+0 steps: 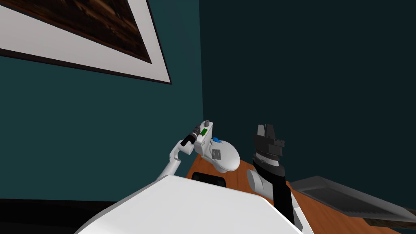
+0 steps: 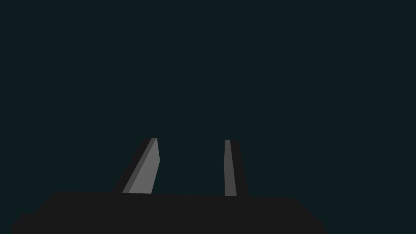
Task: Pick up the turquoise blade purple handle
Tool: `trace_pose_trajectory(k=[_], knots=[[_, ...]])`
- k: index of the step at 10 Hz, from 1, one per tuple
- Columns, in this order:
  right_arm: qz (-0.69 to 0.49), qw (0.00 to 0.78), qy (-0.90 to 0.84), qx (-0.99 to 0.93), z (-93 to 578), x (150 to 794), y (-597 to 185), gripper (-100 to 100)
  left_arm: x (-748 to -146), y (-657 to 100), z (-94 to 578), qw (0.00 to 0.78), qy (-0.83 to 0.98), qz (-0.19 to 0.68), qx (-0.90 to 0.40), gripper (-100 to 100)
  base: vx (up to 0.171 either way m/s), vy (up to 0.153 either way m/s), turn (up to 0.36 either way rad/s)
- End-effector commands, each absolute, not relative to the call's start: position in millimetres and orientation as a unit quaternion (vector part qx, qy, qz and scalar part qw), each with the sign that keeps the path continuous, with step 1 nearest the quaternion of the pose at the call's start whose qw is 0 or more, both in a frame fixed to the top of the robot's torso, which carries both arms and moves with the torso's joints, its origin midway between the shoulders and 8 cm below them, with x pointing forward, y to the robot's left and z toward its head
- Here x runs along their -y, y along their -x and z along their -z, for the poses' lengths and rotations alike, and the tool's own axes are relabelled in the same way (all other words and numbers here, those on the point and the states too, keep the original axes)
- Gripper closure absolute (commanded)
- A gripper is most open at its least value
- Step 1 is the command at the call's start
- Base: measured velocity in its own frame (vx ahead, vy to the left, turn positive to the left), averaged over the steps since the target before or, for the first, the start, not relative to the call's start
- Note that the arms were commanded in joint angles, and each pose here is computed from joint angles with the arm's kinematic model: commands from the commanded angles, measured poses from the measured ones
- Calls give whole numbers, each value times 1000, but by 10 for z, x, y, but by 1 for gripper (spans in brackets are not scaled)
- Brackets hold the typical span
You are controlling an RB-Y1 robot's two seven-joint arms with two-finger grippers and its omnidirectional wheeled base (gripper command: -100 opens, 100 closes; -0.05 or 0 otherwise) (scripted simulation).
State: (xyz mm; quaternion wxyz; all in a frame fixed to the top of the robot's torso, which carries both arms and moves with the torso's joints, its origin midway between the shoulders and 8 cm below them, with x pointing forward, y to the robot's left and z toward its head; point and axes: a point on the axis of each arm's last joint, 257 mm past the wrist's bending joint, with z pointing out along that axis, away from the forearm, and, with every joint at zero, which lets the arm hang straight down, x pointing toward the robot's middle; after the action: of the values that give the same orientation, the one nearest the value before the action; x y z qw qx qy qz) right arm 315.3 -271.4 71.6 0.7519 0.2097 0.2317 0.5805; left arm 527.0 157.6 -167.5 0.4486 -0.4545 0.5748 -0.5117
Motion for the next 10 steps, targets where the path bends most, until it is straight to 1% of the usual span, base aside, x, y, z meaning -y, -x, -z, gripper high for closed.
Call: trace_pose_trajectory(k=[1, 10], knots=[[-580, 752, -210, -232, -716, 2714, -3153, 0, -1505, -5299, 1822, 429, 470, 502, -586, -100, -1, 57, -57], [-580, 752, -210, -232, -716, 2714, -3153, 0, -1192, -5333, 2492, 337, 536, 446, -632, -100, 7, 69, -65]])
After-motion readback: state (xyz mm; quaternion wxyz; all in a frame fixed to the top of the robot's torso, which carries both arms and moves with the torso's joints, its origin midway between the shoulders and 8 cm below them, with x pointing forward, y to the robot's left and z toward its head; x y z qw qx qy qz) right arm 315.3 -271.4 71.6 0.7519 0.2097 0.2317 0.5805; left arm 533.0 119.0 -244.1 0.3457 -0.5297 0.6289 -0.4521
